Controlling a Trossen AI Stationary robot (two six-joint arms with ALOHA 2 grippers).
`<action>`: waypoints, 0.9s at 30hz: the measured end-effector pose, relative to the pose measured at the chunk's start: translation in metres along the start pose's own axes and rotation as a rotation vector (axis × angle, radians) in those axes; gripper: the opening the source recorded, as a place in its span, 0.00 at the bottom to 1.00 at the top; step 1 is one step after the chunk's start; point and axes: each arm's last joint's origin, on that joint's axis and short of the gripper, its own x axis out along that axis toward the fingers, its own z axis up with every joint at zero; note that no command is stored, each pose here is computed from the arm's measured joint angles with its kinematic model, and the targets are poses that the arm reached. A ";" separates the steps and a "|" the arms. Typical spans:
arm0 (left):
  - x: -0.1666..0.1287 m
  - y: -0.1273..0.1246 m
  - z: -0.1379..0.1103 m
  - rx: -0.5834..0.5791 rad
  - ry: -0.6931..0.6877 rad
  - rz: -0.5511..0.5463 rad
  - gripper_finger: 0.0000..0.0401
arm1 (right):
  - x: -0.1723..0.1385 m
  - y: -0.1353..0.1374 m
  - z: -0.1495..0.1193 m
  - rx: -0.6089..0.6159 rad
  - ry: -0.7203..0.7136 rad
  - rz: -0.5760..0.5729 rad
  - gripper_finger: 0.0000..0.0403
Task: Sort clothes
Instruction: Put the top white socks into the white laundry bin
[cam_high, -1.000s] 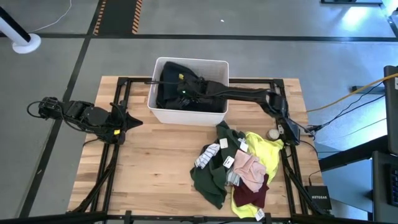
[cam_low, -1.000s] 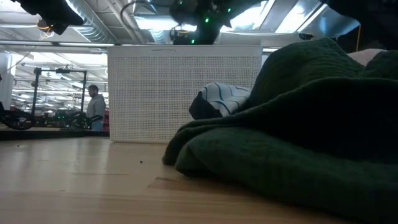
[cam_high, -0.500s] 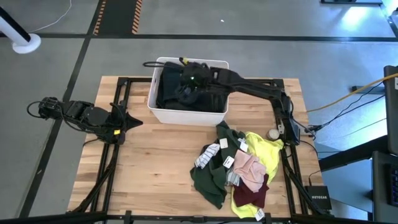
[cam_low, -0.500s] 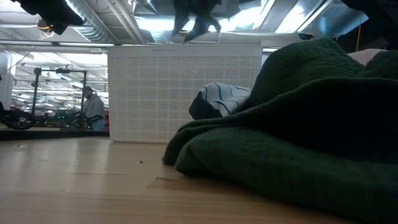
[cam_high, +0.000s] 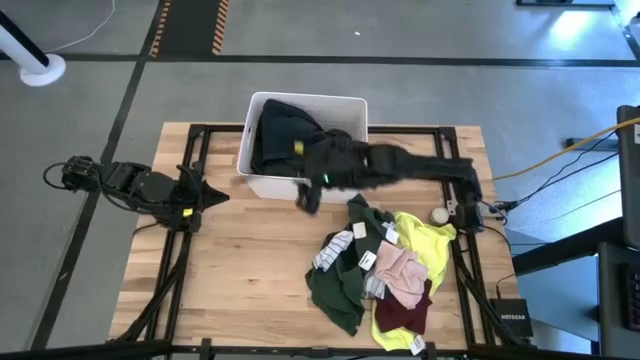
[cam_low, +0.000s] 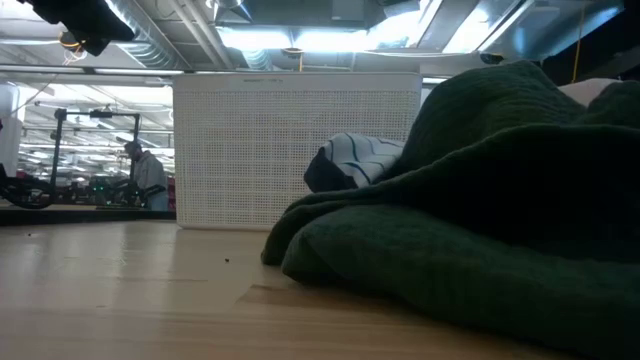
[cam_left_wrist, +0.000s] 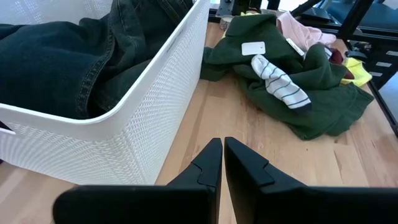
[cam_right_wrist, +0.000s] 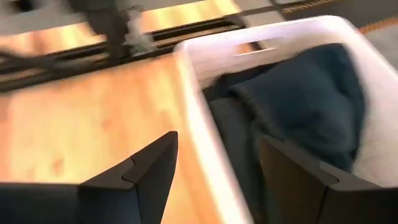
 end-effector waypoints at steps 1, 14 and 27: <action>0.000 0.000 0.000 0.000 -0.001 0.000 0.03 | -0.004 0.009 -0.005 -0.029 0.022 0.005 0.60; 0.000 0.000 0.000 0.000 -0.001 -0.001 0.03 | -0.035 0.113 -0.071 -0.258 0.104 0.029 0.60; 0.000 0.000 0.000 0.002 -0.002 -0.001 0.03 | 0.029 0.135 -0.158 -0.508 0.343 0.056 0.60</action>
